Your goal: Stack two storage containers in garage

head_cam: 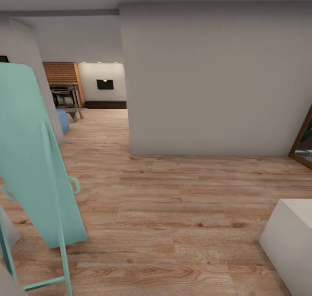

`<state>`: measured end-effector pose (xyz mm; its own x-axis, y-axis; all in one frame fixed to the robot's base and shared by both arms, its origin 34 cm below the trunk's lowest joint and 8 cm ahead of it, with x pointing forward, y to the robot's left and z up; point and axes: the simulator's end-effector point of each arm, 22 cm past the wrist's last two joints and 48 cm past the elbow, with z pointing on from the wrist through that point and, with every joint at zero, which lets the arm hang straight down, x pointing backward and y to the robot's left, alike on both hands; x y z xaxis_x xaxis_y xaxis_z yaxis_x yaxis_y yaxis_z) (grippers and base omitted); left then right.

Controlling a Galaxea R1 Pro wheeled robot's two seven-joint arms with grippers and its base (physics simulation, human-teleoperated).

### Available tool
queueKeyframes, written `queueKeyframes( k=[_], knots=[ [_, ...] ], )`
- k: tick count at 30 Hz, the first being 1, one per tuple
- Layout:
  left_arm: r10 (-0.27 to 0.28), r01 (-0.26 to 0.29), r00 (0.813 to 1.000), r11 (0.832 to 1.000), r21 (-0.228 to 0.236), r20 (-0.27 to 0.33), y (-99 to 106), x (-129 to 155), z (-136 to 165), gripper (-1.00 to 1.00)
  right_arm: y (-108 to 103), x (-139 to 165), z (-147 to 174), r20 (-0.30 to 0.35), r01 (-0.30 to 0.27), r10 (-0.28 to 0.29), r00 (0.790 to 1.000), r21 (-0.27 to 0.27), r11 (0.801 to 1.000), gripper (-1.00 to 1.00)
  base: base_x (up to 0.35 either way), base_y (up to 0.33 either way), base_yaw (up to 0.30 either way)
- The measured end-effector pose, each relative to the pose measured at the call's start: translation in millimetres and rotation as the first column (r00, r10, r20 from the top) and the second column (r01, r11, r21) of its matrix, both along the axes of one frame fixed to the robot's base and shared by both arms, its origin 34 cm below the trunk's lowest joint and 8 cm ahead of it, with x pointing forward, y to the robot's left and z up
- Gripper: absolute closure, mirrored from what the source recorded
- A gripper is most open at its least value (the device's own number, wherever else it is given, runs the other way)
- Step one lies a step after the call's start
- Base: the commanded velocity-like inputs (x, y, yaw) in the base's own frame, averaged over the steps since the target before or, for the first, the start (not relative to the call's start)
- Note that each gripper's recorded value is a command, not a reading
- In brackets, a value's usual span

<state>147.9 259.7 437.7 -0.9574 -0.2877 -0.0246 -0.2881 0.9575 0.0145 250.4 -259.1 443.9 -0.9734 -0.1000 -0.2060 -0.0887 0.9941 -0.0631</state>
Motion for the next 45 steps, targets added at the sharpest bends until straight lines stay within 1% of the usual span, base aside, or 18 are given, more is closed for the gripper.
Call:
queueKeyframes(
  k=[9, 45],
  knots=[
    [0.000, 0.000, 1.000, 1.000, 0.000, 0.000, 0.1, 0.2, 0.0, -1.00, 6.6, 3.0, 0.4, 0.008, -0.002, 0.002, 1.000, 0.009, 1.000, -1.00, 0.323, 0.000, 0.000],
    [-0.002, 0.002, 1.000, 1.000, 0.001, 0.004, -0.2, 1.1, 0.0, -1.00, 5.8, 3.7, 0.6, 0.011, -0.001, 0.001, 1.000, 0.008, 1.000, -1.00, 0.323, 0.000, 0.000]
  ],
)
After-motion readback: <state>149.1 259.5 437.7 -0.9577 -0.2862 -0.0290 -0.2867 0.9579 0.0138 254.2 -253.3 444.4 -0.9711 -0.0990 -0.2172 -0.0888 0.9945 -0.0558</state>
